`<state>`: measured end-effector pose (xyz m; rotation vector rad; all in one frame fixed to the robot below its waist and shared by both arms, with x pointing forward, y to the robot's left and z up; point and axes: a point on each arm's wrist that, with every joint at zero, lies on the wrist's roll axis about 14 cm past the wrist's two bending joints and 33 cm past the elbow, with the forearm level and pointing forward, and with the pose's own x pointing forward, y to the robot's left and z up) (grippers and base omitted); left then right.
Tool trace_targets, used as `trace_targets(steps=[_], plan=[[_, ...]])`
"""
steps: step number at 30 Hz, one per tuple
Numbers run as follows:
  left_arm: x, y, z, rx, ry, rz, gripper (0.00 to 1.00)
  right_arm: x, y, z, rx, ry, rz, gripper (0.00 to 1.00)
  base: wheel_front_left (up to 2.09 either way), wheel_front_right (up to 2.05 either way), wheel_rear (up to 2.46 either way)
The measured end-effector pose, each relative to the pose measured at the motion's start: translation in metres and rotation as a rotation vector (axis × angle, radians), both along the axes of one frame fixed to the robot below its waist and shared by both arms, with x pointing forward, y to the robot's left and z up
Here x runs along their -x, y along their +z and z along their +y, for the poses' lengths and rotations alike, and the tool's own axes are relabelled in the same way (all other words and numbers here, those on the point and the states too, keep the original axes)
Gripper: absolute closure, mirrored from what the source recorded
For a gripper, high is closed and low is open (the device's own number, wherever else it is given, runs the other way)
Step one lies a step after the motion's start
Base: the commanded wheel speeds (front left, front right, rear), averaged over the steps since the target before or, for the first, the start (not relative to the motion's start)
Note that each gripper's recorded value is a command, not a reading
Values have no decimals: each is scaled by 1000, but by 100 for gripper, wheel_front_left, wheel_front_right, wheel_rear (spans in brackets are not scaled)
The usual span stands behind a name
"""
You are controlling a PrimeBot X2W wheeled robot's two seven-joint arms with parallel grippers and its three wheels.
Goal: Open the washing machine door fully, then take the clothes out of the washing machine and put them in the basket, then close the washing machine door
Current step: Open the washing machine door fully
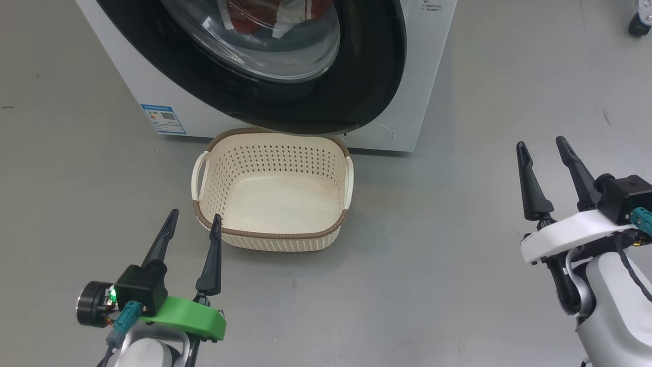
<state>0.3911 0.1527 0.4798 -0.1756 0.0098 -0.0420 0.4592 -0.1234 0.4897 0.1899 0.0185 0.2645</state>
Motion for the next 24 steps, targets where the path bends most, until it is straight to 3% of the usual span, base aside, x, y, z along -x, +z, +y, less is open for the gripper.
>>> trace_targets(steps=[24], plan=[[3, 8, 2, 7, 8, -22, 0, 15, 0, 2, 0, -2, -3, 0, 0, 0, 0]])
